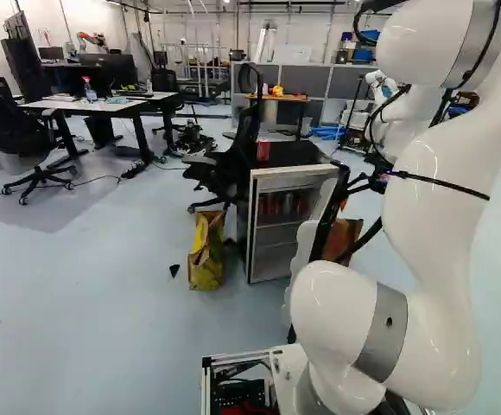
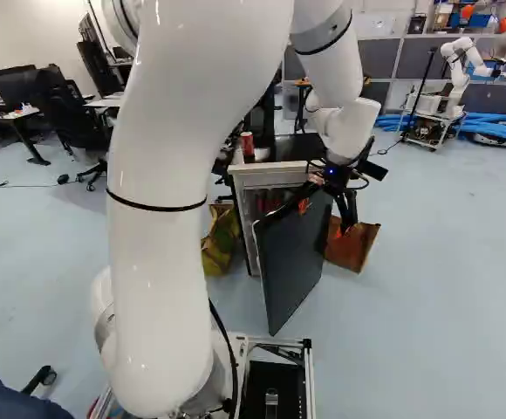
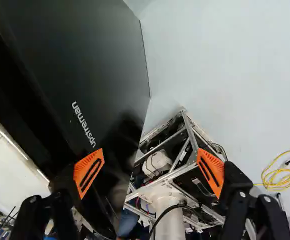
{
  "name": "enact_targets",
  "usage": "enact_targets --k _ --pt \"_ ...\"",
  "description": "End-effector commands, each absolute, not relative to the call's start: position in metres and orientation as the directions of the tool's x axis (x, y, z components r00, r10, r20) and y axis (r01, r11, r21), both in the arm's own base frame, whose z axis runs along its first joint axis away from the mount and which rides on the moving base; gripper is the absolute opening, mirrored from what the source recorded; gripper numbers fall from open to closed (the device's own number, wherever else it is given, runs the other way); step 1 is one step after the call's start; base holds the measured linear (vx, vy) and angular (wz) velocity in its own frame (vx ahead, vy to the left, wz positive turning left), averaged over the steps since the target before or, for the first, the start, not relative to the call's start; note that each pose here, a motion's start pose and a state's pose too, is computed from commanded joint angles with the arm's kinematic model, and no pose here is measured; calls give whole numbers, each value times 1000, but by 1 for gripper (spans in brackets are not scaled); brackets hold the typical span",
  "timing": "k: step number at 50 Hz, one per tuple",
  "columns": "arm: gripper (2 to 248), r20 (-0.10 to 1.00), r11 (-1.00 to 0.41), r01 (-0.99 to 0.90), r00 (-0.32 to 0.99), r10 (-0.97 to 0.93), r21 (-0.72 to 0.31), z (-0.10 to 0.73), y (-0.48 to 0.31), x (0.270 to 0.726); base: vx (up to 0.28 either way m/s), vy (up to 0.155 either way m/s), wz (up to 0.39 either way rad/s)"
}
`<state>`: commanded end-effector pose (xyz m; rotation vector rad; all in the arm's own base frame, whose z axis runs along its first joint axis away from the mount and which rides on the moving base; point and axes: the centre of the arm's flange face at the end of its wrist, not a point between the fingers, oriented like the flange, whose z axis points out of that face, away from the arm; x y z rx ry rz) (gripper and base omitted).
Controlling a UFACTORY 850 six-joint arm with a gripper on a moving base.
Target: Grab a drink from the fridge
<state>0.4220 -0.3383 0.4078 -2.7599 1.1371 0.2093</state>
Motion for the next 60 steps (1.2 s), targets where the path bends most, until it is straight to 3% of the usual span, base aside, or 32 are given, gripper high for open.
enact_targets --k 60 --pt "247 -208 -842 -533 835 -509 -80 404 -214 448 0 0 0"
